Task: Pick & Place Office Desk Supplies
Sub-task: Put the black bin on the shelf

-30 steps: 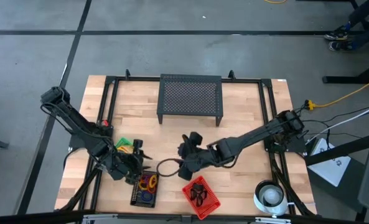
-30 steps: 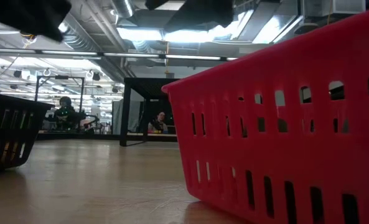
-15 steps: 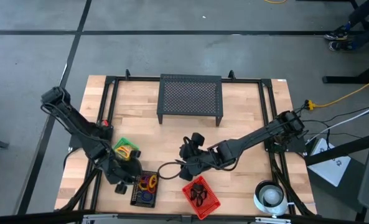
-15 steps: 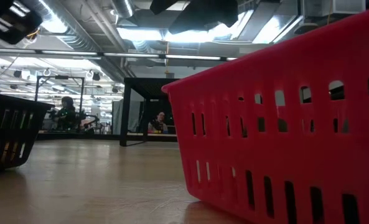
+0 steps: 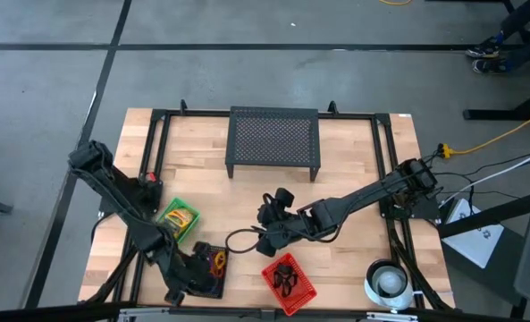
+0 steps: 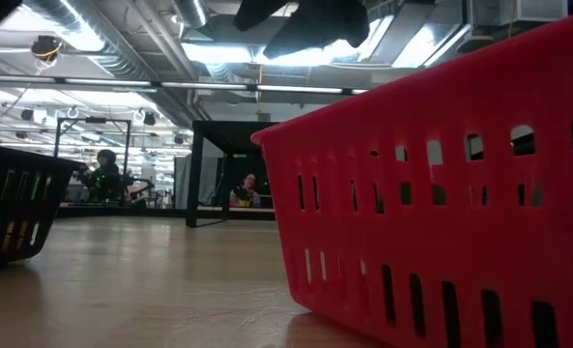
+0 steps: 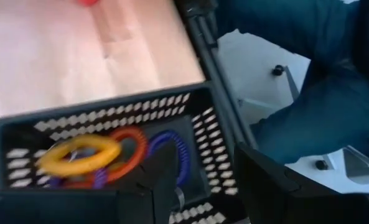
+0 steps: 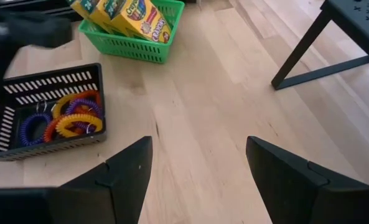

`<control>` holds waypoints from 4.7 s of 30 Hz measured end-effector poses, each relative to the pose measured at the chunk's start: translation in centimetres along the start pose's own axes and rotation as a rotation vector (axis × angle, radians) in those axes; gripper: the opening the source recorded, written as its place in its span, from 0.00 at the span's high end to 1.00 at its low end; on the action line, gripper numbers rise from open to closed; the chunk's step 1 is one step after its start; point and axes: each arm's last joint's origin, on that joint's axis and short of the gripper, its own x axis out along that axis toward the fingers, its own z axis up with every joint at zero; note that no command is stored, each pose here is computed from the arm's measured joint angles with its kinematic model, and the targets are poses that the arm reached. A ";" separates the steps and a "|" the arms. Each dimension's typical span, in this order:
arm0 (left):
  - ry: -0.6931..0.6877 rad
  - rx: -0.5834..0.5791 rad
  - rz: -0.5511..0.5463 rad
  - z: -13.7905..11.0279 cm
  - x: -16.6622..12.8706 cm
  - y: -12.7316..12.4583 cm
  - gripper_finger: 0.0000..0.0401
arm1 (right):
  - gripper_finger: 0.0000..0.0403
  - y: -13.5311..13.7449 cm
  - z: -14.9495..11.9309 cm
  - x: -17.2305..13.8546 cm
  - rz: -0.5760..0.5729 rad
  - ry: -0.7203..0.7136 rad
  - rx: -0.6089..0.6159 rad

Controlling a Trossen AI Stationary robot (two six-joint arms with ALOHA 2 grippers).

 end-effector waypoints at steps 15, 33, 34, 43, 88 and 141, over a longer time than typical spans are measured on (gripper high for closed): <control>0.201 -0.038 0.080 3.0 4.8 -3.1 0.61 | 0.35 -0.2 0.0 0.0 -0.060 -0.024 0.053; 0.318 -0.080 0.092 1.8 7.7 -2.9 0.61 | 0.35 0.0 -0.3 -0.2 -0.052 -0.010 0.060; 0.330 -0.072 0.086 1.7 8.0 -2.9 0.62 | 0.35 0.0 -0.3 -0.2 -0.052 -0.010 0.060; 0.332 0.047 0.167 1.5 7.5 -2.4 0.93 | 0.35 0.0 -0.3 -0.2 -0.054 -0.011 0.060; 0.218 0.141 0.652 9.6 -9.9 10.1 0.99 | 0.35 4.3 -2.3 -16.9 -0.357 -0.529 -0.224; 0.099 -0.011 0.594 10.3 -15.7 26.5 0.99 | 0.35 1.9 -10.6 -20.6 0.821 -0.700 -0.460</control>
